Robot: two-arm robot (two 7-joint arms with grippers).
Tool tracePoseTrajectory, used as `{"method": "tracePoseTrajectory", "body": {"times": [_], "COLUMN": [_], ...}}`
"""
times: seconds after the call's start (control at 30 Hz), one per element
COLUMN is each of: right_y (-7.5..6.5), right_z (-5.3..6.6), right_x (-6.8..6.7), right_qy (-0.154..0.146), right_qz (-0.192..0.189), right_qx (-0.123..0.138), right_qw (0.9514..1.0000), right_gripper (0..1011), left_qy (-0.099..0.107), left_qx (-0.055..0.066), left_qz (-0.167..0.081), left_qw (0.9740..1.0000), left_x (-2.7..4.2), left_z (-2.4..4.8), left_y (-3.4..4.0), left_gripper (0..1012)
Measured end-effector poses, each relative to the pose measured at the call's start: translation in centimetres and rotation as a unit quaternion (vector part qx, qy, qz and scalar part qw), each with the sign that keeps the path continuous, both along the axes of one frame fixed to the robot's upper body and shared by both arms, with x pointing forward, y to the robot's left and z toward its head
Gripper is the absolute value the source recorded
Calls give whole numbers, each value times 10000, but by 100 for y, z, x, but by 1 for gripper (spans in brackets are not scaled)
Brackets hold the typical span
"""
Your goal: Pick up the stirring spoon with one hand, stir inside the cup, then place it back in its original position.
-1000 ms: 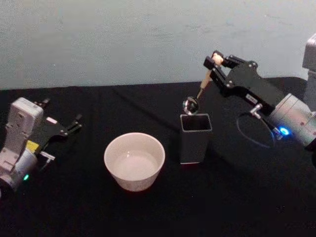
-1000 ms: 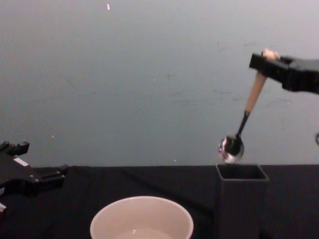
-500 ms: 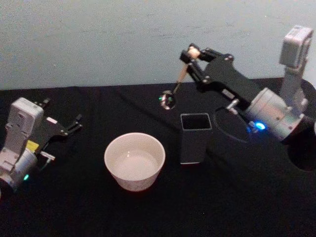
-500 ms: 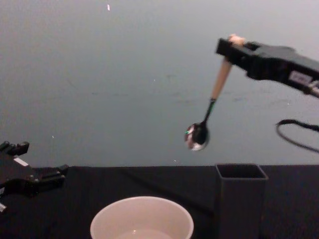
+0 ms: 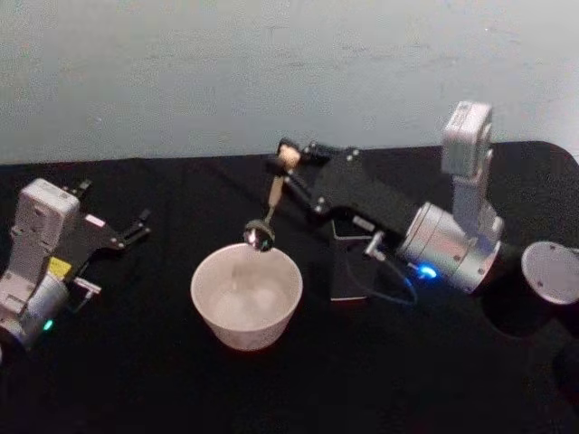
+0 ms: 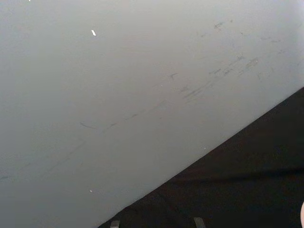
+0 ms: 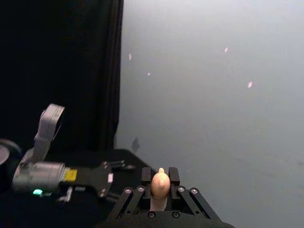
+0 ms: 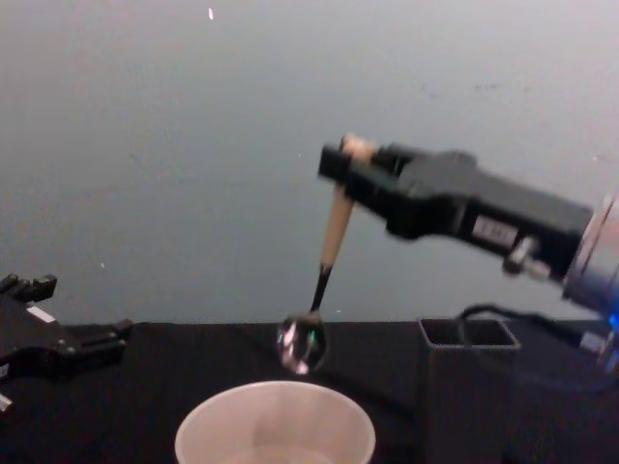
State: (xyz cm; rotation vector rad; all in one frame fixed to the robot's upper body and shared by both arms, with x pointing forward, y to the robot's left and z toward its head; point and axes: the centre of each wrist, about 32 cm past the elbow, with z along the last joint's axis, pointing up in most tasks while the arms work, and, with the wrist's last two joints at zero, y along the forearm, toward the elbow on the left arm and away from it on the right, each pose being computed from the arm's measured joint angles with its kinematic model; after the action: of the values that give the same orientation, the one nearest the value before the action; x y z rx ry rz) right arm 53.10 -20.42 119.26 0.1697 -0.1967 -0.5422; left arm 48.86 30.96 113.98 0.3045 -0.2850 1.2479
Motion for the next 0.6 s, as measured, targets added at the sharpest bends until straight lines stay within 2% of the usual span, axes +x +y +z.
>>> {"method": "tracePoseTrajectory", "body": {"times": [0.23,0.27,0.37,0.6], "right_y": [46,46,67,107], "right_z": [-206,-206,-320,-466], "right_x": [-1,-1,4,26], "right_qy": [-58,-58,-142,-273], "right_qz": [169,169,244,303], "right_qx": [-198,-198,-294,-372], "right_qw": [9996,9996,9992,9985], "right_gripper": [214,214,214,214], "left_qy": [0,0,0,0], "left_qx": [0,0,0,0], "left_qz": [0,0,0,0], "left_qw": [10000,10000,10000,10000], "left_x": [0,0,0,0], "left_z": [0,0,0,0], "left_y": [0,0,0,0], "left_gripper": [1001,1001,1001,1001]}}
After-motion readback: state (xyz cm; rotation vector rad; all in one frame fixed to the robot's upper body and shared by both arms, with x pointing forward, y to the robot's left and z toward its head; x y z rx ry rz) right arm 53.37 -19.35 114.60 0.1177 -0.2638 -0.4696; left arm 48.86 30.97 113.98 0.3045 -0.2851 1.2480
